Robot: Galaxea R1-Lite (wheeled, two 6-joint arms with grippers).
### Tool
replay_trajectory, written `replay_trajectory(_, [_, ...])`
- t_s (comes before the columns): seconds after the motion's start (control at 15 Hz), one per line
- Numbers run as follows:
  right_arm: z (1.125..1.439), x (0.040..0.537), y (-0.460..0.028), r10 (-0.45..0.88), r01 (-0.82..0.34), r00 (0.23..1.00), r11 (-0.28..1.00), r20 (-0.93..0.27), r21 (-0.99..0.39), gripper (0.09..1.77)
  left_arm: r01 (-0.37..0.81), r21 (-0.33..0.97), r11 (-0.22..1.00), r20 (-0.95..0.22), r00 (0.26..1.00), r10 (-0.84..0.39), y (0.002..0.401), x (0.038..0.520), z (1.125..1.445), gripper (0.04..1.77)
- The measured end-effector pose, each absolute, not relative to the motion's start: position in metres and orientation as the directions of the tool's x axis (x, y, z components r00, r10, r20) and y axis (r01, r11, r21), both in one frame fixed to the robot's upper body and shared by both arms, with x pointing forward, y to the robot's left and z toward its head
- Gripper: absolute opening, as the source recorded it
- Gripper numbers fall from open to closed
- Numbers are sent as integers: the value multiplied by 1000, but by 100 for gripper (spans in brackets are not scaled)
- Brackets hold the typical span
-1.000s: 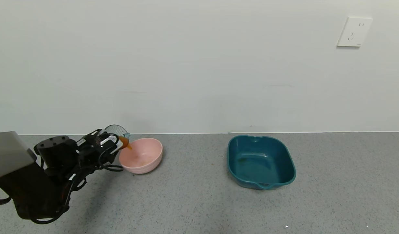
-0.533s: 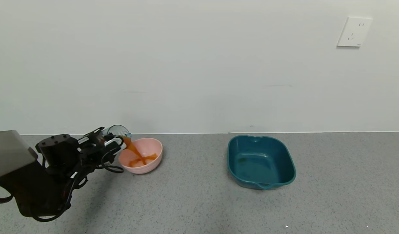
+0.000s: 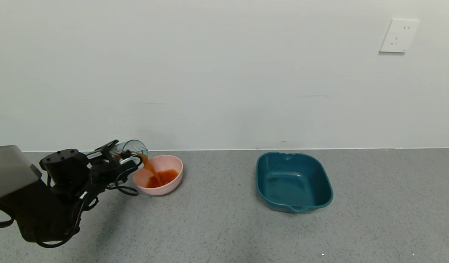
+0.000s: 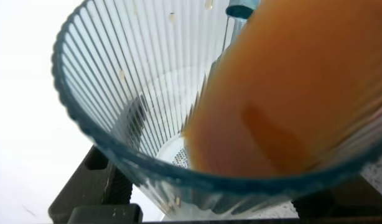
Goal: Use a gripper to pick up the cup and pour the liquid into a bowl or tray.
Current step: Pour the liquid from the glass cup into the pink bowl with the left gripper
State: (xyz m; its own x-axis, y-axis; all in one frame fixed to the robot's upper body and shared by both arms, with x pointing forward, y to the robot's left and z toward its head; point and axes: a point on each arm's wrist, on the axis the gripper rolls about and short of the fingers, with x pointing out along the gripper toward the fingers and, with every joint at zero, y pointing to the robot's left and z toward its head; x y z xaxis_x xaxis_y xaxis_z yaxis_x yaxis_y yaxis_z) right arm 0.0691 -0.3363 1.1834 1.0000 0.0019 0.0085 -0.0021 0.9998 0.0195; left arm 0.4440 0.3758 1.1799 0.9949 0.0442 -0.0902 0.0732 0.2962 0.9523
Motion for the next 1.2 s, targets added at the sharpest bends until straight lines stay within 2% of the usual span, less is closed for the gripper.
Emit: replay_trajectory(1.2, [1183,69,-336,2,-2,1000,1000,8,20,171,37,991,129,-46,997,62,366,449,1192,134])
